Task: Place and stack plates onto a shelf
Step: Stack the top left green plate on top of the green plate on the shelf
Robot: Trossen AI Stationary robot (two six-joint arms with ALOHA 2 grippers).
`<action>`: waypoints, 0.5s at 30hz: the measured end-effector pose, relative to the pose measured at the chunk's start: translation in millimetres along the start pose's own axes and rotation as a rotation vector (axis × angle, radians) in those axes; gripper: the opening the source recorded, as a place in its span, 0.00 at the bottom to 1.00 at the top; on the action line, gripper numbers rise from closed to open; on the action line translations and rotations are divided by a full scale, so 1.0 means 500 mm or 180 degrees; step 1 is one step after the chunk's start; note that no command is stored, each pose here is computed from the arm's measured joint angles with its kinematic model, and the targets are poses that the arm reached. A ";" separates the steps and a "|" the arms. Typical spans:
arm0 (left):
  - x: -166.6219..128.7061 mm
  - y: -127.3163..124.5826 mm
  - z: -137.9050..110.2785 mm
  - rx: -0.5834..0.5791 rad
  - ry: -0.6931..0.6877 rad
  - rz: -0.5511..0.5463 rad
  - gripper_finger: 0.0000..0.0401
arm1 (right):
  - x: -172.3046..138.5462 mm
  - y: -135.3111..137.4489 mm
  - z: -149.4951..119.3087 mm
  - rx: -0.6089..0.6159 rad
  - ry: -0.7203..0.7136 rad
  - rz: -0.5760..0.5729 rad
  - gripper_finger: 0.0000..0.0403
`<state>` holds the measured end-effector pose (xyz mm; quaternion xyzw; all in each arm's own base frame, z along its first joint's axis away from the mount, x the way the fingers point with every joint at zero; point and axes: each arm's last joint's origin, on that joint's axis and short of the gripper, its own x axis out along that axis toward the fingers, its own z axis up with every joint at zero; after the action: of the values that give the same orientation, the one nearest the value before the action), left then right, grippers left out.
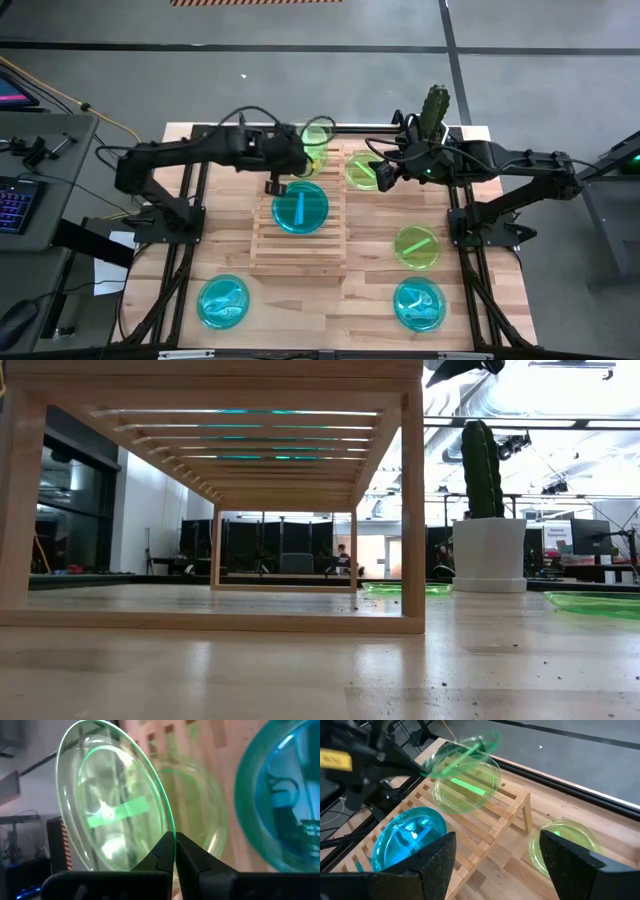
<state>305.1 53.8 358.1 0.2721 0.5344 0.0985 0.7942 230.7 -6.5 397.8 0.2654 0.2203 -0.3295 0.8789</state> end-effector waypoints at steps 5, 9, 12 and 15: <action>0.026 -0.024 0.014 0.0033 0.0042 -0.0284 0.00 | 0.000 0.000 0.000 -0.0026 -0.0001 -0.0001 0.67; 0.041 -0.039 0.017 0.0006 0.0110 -0.0355 0.00 | 0.000 0.000 0.000 -0.0056 0.0004 -0.0008 0.67; 0.045 -0.047 0.019 -0.0019 0.0132 -0.0410 0.00 | 0.000 0.000 0.000 -0.0090 0.0004 -0.0008 0.67; 0.046 -0.051 0.018 -0.0049 0.0163 -0.0397 0.00 | 0.000 0.000 0.000 -0.0091 0.0005 -0.0007 0.67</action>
<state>319.1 40.2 328.7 0.2296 0.5697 0.0598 0.7869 230.5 -6.5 397.6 0.2528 0.2260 -0.3271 0.8821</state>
